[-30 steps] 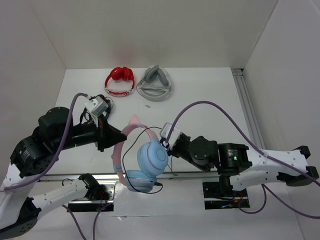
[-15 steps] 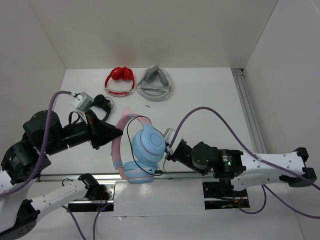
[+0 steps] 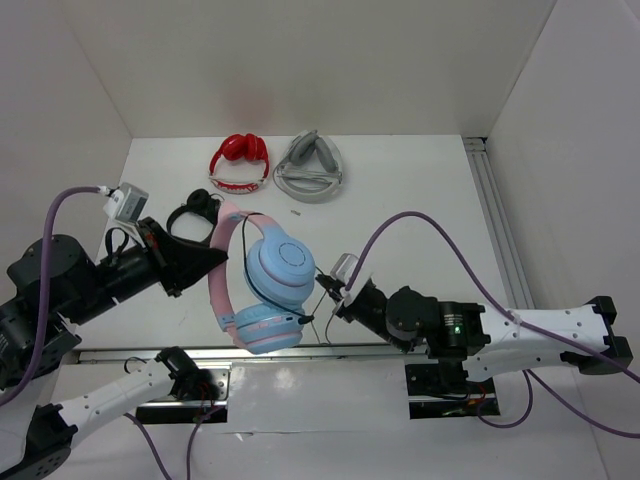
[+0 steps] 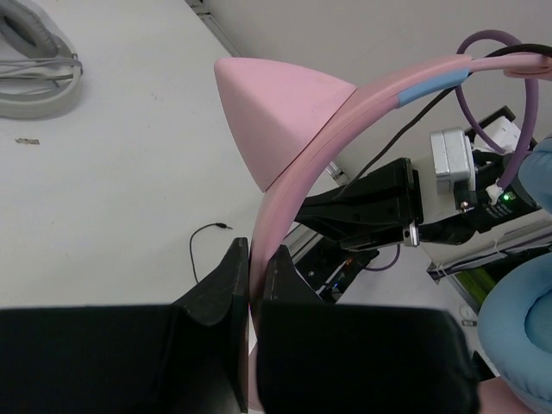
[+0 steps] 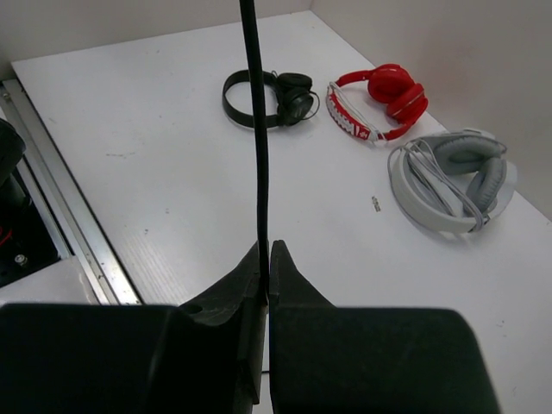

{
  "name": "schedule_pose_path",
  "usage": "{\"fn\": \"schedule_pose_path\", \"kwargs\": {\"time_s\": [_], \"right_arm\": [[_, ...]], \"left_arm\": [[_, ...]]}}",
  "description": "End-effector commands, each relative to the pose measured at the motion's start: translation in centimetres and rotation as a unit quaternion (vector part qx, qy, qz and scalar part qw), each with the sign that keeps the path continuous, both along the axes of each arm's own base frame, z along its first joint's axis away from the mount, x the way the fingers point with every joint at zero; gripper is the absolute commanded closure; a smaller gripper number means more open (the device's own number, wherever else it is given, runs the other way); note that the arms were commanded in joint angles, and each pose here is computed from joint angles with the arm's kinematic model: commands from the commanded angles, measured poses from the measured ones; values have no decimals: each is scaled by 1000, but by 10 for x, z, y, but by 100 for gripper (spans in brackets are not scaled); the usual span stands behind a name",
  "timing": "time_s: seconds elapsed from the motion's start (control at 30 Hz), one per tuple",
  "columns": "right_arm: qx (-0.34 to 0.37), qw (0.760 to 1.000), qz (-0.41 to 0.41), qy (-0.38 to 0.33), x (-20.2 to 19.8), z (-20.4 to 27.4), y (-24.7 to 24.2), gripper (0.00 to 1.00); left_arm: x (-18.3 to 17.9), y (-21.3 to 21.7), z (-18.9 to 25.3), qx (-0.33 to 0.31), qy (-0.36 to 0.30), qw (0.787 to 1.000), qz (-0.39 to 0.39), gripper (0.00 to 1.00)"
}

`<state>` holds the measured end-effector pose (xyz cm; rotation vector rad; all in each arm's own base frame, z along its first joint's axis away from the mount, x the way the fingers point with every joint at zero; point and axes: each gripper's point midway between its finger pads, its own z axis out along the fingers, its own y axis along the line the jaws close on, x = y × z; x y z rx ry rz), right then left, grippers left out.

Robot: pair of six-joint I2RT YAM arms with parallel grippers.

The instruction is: Wrap the headphones

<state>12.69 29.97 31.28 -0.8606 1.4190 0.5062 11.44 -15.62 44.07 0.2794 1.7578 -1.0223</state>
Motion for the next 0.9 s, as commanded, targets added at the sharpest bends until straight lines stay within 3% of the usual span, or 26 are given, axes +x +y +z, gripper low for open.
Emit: {"fn": "schedule_pose_path", "kwargs": {"time_s": [0.0,0.17,0.37,0.63,0.87], "right_arm": [[5,1000,-30,6,6,-7,-7,97],[6,1000,-22,15,4,-20,-3,97],[70,996,57,20,-17,-7,18,95],[130,982,136,15,-40,-9,54,100],[109,975,192,11,-45,-31,93,96]], "left_arm": [[0,11,64,-101,-56,993,32,100],[5,29,70,-133,-49,986,85,100],[19,28,64,-142,-22,983,114,100],[30,27,56,-167,0,977,135,100],[44,36,49,-159,11,970,183,100]]}}
